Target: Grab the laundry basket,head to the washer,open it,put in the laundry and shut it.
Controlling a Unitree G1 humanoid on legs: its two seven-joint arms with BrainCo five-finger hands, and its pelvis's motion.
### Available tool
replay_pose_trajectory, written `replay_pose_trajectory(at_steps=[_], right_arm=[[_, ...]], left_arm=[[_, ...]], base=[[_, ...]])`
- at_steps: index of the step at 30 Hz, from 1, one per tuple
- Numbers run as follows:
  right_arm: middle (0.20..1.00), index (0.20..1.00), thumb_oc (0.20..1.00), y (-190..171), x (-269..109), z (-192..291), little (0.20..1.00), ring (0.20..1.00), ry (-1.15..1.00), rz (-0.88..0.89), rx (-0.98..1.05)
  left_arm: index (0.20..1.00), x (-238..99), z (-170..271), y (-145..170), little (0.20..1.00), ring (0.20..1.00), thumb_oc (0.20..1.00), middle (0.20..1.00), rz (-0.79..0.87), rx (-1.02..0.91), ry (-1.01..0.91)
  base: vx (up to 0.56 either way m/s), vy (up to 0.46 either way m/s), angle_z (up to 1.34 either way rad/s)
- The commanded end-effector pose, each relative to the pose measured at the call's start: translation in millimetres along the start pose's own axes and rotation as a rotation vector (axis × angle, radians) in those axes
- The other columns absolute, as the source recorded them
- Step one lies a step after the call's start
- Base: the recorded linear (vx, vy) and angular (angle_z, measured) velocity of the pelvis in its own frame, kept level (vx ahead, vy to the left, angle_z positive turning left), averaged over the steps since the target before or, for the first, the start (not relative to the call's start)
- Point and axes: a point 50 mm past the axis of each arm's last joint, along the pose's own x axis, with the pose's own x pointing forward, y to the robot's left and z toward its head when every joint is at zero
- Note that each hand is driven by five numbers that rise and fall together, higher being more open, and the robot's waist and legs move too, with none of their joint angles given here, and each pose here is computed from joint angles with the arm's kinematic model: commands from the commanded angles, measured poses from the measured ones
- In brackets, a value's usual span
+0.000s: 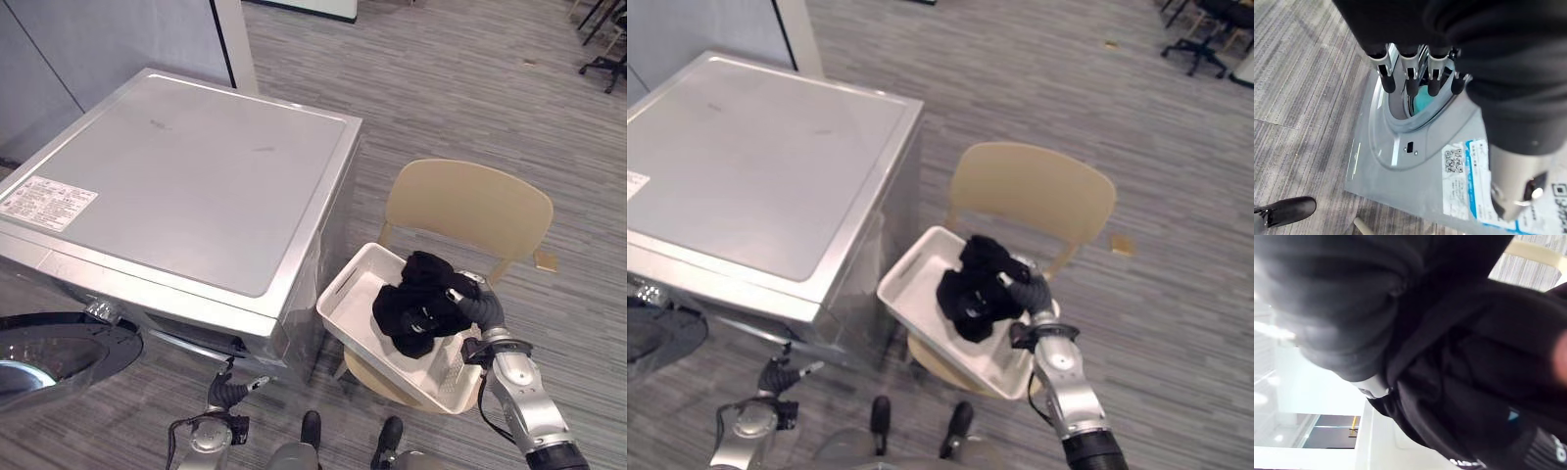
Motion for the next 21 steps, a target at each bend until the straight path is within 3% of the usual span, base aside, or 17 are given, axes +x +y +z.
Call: replay_pose_trajectory(at_steps=[1, 13, 21], right_arm=[[0.200, 0.200, 0.200, 9, 10, 54, 0.200, 0.200, -0.288, 0.063, 0.071], [0.200, 0.200, 0.200, 18, 21, 85, 0.200, 0.200, -0.400, 0.147, 0.048], [0.200, 0.200, 0.200, 46, 25, 114, 0.200, 0.200, -0.500, 0.336, 0.051]], left_arm=[[1.000, 7, 22, 5, 1.000, 1.000, 1.000, 1.000, 0.015, 0.042, -0.090], [1.000, 6, 58, -20, 1.000, 1.000, 1.000, 1.000, -0.074, 0.033, -0.252], [1.000, -14, 145, -43, 1.000, 1.000, 1.000, 1.000, -0.197, 0.163, -0.671]], base=[[-0.37, -0.119, 0.40], [-0.31, -0.167, 0.63], [-0.23, -0.003, 0.76]])
